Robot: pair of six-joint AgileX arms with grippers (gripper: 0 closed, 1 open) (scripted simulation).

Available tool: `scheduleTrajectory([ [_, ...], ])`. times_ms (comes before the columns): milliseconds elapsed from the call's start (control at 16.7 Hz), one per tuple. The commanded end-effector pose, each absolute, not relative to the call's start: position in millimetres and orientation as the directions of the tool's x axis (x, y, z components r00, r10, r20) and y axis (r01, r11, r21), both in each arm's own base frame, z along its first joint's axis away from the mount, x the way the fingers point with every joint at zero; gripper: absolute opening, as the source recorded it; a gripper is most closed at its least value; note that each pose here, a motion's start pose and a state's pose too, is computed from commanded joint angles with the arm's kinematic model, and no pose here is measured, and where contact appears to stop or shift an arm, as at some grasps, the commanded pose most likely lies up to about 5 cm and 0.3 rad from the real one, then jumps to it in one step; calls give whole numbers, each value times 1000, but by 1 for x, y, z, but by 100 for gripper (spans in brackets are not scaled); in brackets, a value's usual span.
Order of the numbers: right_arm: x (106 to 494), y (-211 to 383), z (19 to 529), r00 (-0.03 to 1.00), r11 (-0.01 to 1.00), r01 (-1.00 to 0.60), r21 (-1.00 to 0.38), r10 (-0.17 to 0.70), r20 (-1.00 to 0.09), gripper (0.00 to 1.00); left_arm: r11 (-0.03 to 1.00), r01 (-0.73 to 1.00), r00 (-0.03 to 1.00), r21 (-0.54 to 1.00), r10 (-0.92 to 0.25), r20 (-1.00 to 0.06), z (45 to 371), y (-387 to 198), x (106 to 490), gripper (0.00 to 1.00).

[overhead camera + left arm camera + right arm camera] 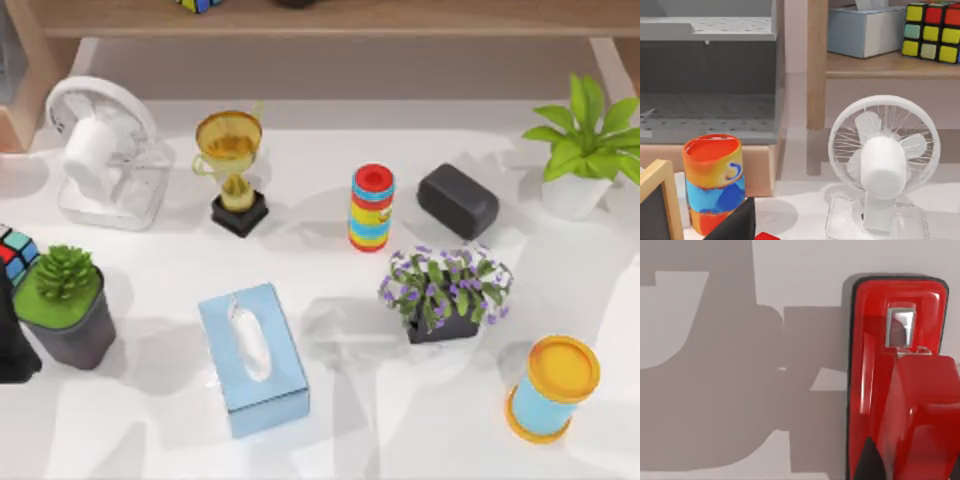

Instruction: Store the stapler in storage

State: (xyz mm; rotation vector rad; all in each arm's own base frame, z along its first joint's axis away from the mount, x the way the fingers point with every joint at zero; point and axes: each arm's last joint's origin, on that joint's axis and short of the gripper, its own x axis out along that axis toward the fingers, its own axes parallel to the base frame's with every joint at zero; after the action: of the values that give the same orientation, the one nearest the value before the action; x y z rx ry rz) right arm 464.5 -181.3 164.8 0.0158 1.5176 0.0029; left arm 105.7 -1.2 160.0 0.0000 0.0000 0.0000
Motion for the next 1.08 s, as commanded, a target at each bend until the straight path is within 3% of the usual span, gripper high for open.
scheduleTrajectory([
  [360,465,-181,165,53,1000,8,12,12,-999,98,1000,0,1000,0,0,0,160,-1,106,100],
  [1080,464,-180,173,82,1000,-8,2,3,-997,100,1000,0,1000,0,0,0,160,-1,106,100],
])
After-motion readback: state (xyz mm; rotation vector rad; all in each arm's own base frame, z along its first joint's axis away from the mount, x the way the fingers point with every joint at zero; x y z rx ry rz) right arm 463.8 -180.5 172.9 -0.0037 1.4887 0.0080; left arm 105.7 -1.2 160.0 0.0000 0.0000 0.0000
